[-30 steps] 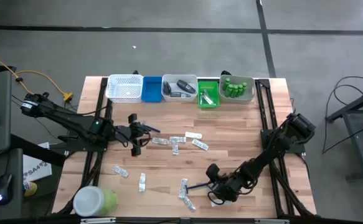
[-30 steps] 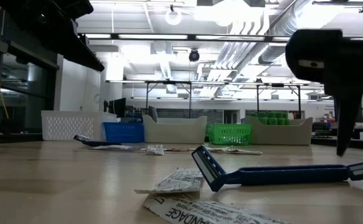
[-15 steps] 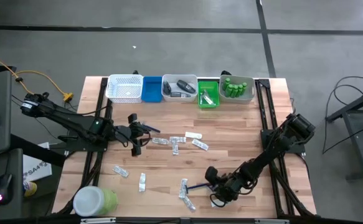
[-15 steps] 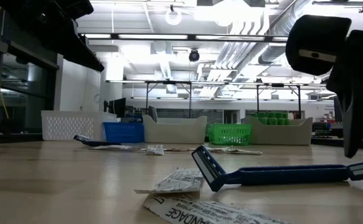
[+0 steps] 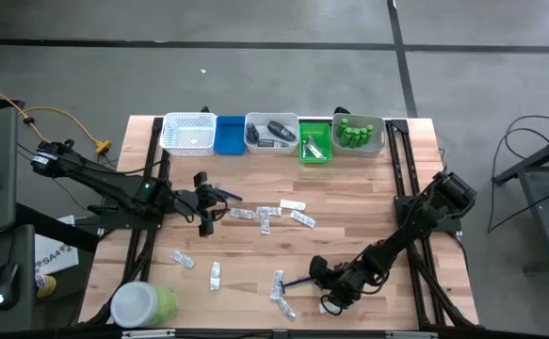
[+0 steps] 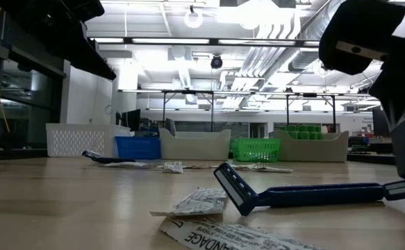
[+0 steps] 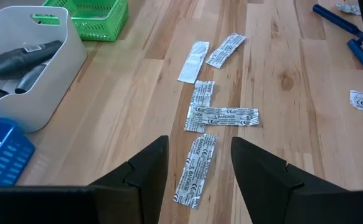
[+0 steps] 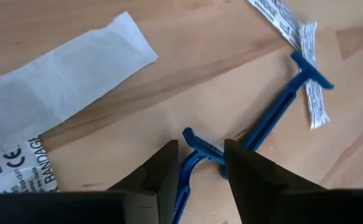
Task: Pick & Place Travel size toiletries
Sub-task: Put the razor into the blue bin
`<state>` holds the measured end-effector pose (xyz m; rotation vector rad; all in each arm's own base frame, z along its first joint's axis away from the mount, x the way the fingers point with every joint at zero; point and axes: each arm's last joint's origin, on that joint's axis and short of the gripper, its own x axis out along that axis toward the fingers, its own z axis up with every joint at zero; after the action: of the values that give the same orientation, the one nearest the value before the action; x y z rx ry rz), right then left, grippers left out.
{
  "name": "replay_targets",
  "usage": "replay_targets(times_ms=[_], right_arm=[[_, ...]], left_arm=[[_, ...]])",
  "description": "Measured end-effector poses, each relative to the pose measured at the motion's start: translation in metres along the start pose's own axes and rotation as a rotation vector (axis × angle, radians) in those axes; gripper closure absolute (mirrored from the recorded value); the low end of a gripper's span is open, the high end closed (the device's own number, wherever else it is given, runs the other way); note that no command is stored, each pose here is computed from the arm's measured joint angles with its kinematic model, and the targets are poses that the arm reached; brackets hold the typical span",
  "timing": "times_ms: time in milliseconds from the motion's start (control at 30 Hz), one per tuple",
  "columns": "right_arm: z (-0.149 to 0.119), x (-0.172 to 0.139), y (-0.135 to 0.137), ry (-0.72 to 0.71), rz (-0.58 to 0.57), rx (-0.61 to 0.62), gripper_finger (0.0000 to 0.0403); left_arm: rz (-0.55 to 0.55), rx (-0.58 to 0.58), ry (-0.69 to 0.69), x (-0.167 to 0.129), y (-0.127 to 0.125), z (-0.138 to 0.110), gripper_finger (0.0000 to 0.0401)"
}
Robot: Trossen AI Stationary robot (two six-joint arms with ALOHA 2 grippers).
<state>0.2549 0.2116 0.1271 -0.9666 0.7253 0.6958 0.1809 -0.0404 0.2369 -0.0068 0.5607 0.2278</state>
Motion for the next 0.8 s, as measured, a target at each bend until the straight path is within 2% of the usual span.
replay_targets(times_ms=[233,533,800], right_arm=[[0.0,0.001,-0.004,-0.042,0.021,-0.06,0.0283],[-0.007,0.004,-0.014,-0.043,0.038,-0.028,0.0287],[-0.009,0.014,-0.011,-0.044,0.055,-0.03,0.0305]], left_arm=[[0.0,-0.009,0.0,0.0,0.0,0.0,0.0228],[0.0,-0.026,0.0,0.0,0.0,0.0,0.0228],[0.002,-0.022,0.007,0.0,0.0,-0.001,0.0228]])
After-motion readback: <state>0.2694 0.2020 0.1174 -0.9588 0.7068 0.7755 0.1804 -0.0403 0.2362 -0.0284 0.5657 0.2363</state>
